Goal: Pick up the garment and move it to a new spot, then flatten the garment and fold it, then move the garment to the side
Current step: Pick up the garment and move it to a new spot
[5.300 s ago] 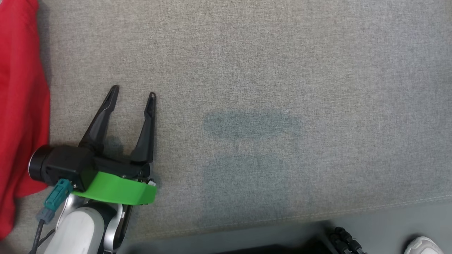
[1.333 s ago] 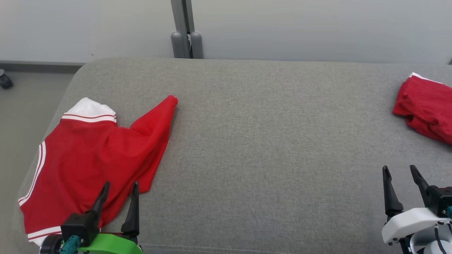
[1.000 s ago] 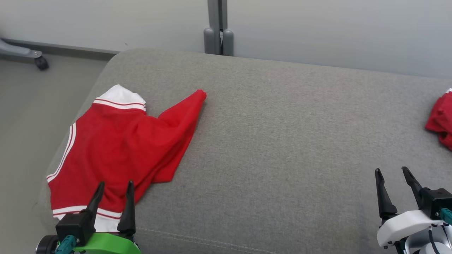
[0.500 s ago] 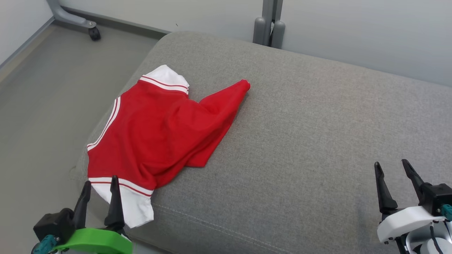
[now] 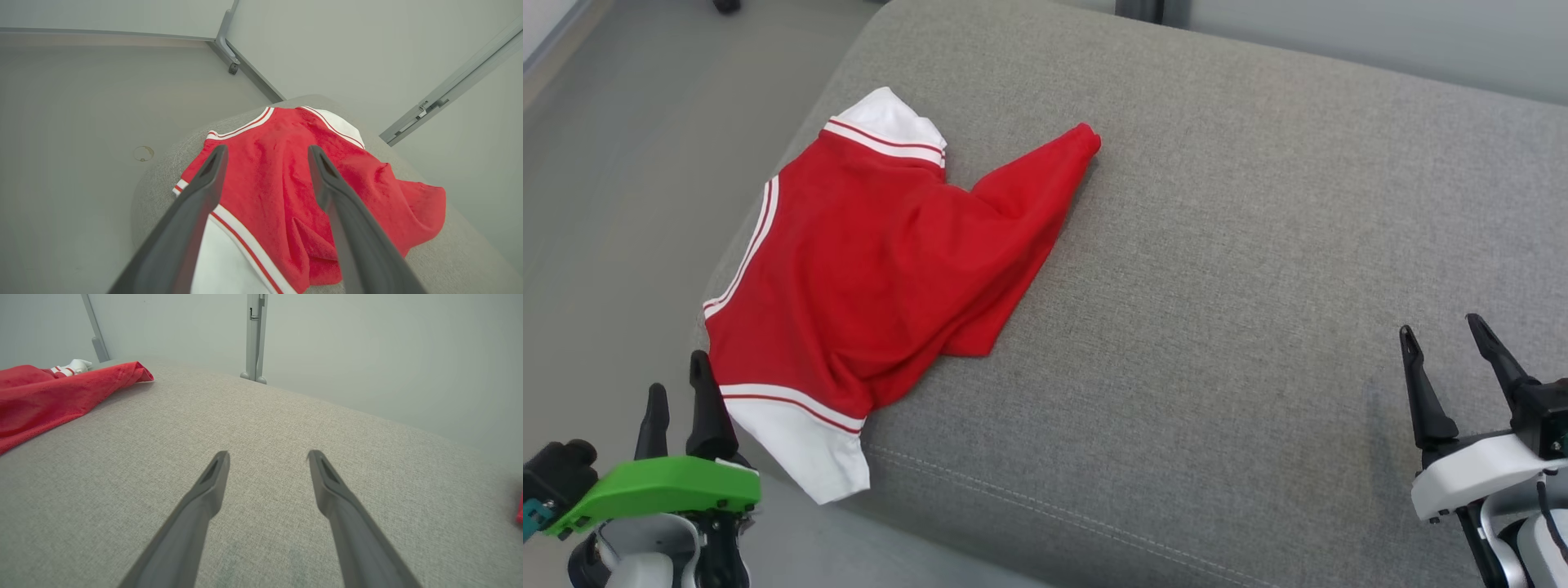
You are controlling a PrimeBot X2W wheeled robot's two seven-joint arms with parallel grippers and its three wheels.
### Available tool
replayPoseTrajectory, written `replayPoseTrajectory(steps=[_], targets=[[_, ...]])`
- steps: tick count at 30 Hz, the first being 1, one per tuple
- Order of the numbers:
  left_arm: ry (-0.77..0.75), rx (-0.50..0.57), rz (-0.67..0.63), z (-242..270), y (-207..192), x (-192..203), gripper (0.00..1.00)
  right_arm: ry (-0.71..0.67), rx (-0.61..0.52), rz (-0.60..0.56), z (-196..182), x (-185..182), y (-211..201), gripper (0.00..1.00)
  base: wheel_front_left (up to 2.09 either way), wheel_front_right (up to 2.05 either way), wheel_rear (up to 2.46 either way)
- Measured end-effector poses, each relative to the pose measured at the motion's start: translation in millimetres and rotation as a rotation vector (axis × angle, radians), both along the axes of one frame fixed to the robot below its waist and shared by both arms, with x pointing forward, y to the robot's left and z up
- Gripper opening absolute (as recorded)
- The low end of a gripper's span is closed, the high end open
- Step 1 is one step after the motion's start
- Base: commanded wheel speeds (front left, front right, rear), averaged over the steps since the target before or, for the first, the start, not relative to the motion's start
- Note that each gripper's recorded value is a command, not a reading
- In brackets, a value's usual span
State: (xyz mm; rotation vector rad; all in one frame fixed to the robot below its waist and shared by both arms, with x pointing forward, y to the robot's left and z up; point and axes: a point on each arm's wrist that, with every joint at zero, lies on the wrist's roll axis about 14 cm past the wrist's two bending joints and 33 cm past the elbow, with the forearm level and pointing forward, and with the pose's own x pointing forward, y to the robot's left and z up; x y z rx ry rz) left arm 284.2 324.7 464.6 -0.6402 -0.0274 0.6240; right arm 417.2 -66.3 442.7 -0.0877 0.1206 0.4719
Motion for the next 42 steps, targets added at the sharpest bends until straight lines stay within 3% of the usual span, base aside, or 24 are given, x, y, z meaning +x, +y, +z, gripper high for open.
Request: replayPoseTrajectory(steps=[6,18,26,42], targets=[[0.016,-0.142,0.066,-21.9,17.0,16.9,1.0,0.011,-0.003,-0.015,-7.4,14.5,-7.0,1.0,0.0,0.0,0.0],[0.23,-0.268,-0.026,-90.2,-1.8,46.1,1.0,0.068,-0.041,-0.093,-36.4,29.9,-39.3,1.0,0.0,0.0,0.0],[0.295,-0.362,0.006,-115.8,-1.3,40.3,1.0,0.054,-0.044,-0.087,-30.9,36.0,-40.2,1.0,0.0,0.0,0.0],[0.356,-0.444,-0.061,-140.4,-16.5,60.4,1.0,0.051,-0.043,-0.095,-28.8,43.6,-45.5,1.0,0.0,0.0,0.0]])
